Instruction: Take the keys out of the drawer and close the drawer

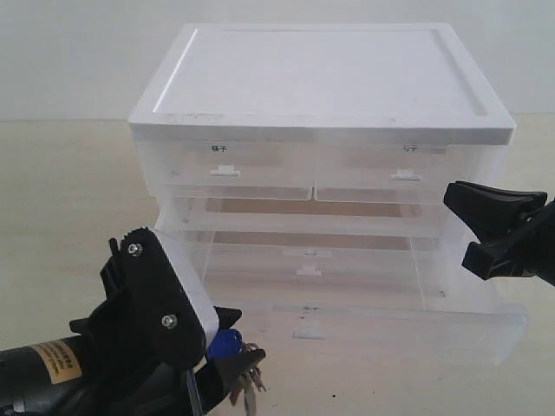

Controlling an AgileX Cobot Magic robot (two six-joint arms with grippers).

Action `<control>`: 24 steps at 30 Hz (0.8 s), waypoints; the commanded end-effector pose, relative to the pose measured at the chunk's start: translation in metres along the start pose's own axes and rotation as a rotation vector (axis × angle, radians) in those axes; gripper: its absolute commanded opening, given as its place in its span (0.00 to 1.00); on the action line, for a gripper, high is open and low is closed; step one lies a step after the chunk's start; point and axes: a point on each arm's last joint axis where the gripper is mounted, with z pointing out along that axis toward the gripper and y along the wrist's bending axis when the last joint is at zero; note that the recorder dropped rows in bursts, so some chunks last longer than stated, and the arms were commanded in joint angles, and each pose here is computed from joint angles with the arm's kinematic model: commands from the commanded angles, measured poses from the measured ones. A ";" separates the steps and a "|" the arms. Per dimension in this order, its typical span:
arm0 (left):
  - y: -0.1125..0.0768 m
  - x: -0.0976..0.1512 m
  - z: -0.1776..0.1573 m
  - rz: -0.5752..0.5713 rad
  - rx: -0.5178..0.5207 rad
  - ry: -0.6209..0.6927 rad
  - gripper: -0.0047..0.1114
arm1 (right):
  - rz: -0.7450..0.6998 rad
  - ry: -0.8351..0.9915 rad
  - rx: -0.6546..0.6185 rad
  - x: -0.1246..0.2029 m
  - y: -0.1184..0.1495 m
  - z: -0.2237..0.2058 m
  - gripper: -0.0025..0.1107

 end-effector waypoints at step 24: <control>-0.001 0.006 0.019 0.037 -0.059 0.006 0.08 | -0.004 0.001 -0.003 0.000 -0.001 0.001 0.02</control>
